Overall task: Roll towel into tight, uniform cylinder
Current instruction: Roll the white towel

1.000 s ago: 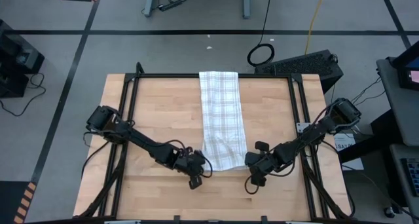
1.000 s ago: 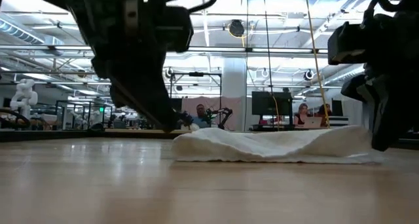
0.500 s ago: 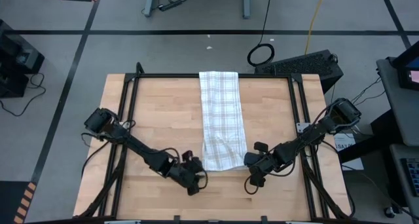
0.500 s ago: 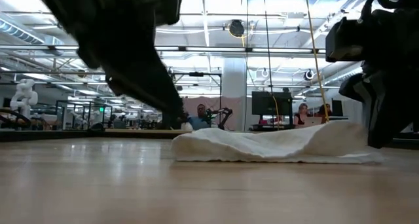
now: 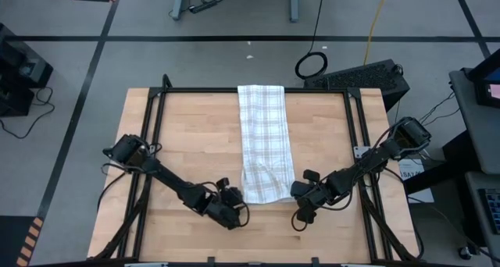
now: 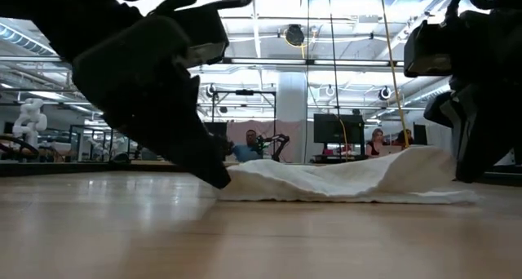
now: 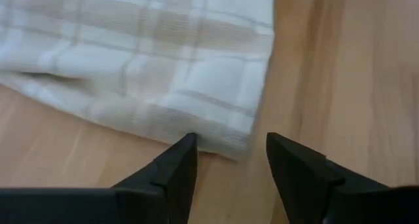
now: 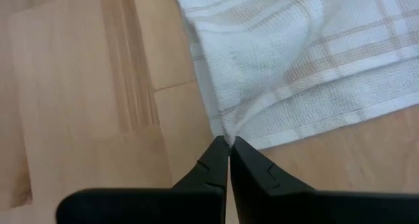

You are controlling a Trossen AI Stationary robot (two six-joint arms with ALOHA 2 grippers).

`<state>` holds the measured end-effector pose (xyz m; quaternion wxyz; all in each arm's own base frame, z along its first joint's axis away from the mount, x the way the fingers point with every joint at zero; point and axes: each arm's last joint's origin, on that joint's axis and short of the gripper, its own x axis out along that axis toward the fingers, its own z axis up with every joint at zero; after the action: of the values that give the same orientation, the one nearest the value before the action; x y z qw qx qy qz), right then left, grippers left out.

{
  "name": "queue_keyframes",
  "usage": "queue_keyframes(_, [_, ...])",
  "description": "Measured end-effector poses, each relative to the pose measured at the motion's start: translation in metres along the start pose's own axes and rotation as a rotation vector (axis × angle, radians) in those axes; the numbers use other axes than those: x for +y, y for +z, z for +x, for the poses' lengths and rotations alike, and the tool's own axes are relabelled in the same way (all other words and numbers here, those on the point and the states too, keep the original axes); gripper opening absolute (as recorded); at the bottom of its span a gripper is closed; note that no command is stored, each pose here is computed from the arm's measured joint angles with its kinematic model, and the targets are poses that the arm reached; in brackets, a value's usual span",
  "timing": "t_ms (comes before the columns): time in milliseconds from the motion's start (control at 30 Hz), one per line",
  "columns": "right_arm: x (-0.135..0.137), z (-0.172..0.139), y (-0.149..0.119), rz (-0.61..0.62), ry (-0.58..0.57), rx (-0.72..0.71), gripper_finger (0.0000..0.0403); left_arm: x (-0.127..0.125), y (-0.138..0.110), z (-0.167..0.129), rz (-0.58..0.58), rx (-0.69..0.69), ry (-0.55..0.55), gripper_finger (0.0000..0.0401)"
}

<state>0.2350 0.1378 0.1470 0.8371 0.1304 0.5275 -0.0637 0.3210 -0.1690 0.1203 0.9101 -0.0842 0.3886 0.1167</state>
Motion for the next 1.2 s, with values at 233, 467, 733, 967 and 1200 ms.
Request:
queue_keyframes(233, [0.0,0.0,-0.001,0.063,0.001,0.014,0.0004,0.01,0.009,0.005,-0.123,0.007,0.035,0.0123])
queue_keyframes(467, [-0.001,-0.002,-0.003,0.085,0.035,0.074,0.0004,0.009,0.015,0.0,-0.147,0.05,0.005,0.0012])
queue_keyframes(733, [-0.002,-0.006,-0.007,0.082,0.03,0.112,0.0004,-0.003,0.029,-0.029,-0.171,-0.017,-0.086,0.0006])
queue_keyframes(967, [0.003,-0.005,-0.003,0.049,0.076,0.075,0.0004,-0.004,0.027,-0.03,-0.193,-0.006,-0.097,0.0006])
queue_keyframes(1200, [0.004,-0.005,-0.001,0.031,0.095,0.057,0.0004,-0.004,0.027,-0.03,-0.194,0.005,-0.11,0.0007])
